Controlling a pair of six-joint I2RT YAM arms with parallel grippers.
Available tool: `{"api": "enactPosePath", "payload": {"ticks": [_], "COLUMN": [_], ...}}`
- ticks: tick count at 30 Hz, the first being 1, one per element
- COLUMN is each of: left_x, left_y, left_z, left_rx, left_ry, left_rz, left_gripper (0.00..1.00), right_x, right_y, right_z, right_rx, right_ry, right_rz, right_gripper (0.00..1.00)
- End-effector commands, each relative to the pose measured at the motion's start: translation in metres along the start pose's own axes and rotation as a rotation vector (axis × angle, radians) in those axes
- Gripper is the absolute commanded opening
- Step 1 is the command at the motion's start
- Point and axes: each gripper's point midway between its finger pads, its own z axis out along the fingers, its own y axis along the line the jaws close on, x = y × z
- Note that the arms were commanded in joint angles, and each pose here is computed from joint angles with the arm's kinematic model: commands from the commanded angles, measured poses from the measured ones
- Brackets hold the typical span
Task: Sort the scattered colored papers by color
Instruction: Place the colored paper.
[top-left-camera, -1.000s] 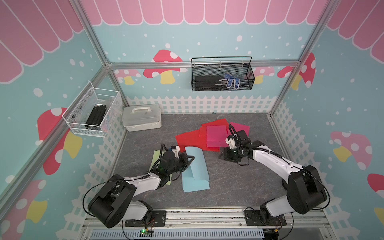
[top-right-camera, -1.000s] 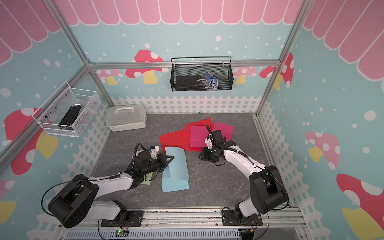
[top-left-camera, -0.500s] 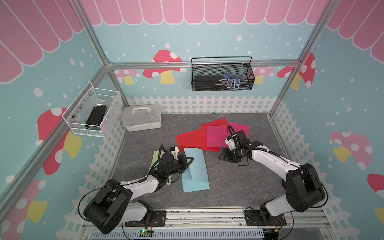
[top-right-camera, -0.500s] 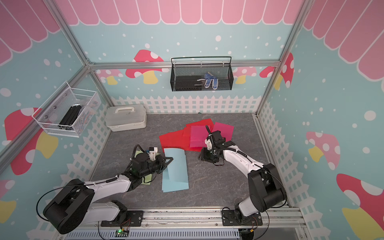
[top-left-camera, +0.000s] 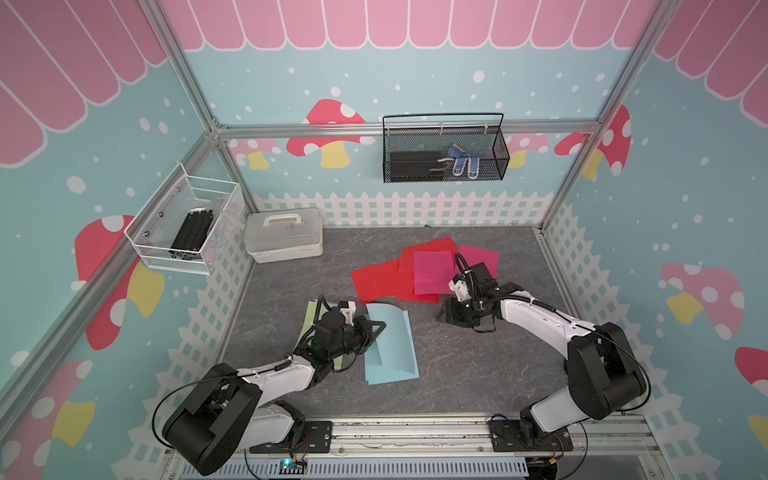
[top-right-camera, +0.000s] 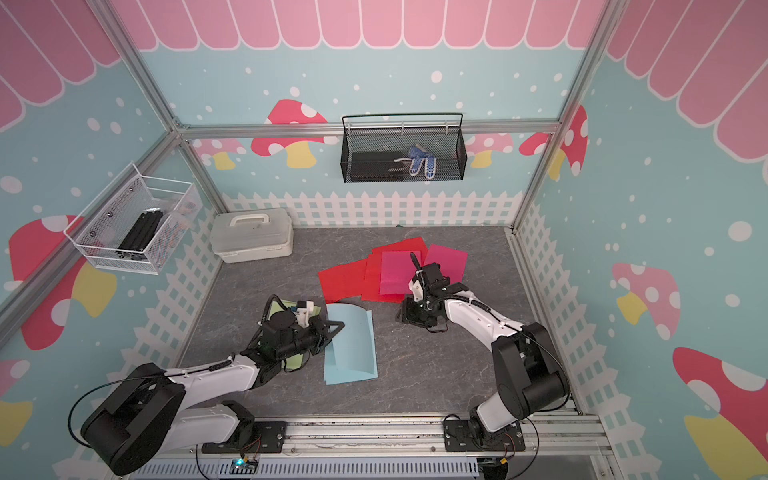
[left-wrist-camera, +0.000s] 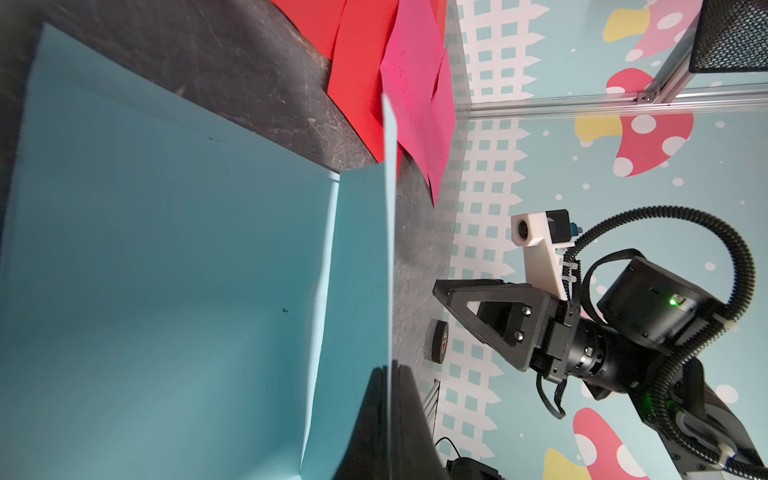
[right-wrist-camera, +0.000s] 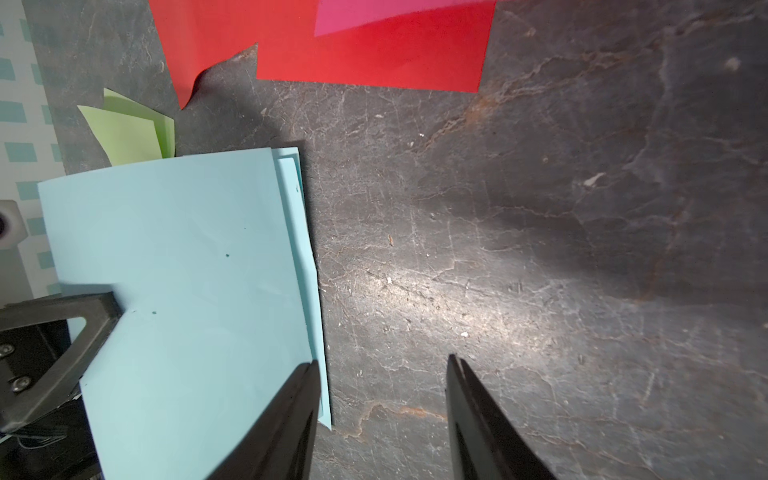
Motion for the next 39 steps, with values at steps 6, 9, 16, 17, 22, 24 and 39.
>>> {"api": "enactPosePath", "payload": {"ticks": [6,9,16,17,22,24,39], "left_x": [0.008,0.009,0.007,0.006,0.001,0.000,-0.007], "left_y": [0.017,0.021,0.028,0.028,0.034,0.037,0.058], "left_z": [0.006,0.008,0.005,0.004,-0.004,-0.007,-0.019], "left_rx": [-0.025,-0.040,-0.073,-0.079,-0.129,-0.139,-0.218], "left_ry": [0.039,0.047,0.046,0.042,0.035,0.030,0.018], "left_rz": [-0.026,-0.022,-0.015,-0.011,0.012,0.011,0.011], "left_gripper": [0.00,0.00,0.00,0.00,0.00,0.00,0.34], "right_x": [0.004,0.004,0.004,0.004,0.004,0.004,0.007], "right_y": [-0.005,-0.005,-0.005,-0.005,-0.005,-0.004,-0.003], "right_z": [0.006,0.006,0.008,0.008,0.008,0.009,0.012], "right_rx": [0.002,0.003,0.002,0.002,0.000,-0.004,-0.022], "right_ry": [0.020,0.020,0.026,0.027,0.026,0.030,0.049], "right_rz": [0.003,0.000,0.000,-0.001,-0.001,-0.002,-0.002], "right_gripper": [0.52,0.52,0.52,0.52,0.52,0.52,0.50]}}
